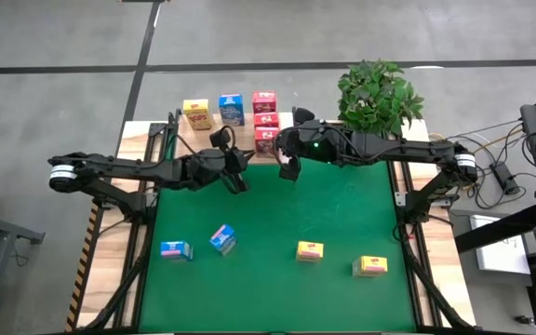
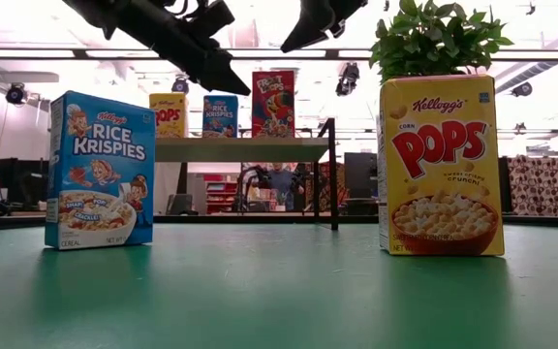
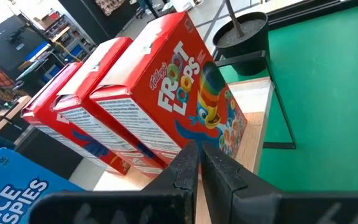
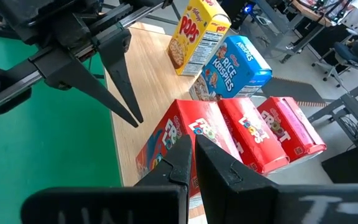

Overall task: Stack cereal on shelf
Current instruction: Adjust the red cereal on the shelf

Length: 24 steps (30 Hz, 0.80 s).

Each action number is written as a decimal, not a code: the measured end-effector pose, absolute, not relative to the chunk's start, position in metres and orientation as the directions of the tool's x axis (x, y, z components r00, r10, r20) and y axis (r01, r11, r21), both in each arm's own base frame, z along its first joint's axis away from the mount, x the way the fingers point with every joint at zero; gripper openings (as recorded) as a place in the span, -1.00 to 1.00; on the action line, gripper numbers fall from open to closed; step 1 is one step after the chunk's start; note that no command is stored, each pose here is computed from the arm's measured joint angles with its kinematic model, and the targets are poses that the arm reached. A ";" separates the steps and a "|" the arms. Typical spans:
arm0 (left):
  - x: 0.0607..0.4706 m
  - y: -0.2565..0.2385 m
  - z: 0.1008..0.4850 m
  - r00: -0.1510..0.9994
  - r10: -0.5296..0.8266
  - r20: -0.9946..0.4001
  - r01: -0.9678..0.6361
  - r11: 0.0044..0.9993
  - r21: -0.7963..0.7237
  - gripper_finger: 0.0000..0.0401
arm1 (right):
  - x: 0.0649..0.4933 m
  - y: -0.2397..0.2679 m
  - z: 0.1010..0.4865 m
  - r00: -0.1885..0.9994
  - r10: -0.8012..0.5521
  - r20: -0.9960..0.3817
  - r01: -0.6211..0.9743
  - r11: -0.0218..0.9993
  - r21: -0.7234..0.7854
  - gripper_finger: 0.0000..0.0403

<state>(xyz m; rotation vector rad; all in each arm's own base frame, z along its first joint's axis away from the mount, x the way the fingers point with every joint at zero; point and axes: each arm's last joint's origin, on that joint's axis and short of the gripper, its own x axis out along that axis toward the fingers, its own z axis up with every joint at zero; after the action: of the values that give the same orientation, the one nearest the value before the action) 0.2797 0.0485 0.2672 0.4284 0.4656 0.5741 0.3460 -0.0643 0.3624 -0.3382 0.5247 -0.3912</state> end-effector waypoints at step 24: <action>0.288 0.055 0.254 0.659 0.691 -0.297 -0.457 0.681 0.572 -1.00 | 0.344 -0.073 0.360 0.781 -0.462 -0.421 0.302 0.869 -0.393 -0.94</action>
<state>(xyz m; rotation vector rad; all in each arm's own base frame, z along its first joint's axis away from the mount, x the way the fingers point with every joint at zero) 0.2877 0.0551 0.2537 0.4804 0.5289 0.6790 0.3442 -0.0732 0.3596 -0.3146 0.5323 -0.4200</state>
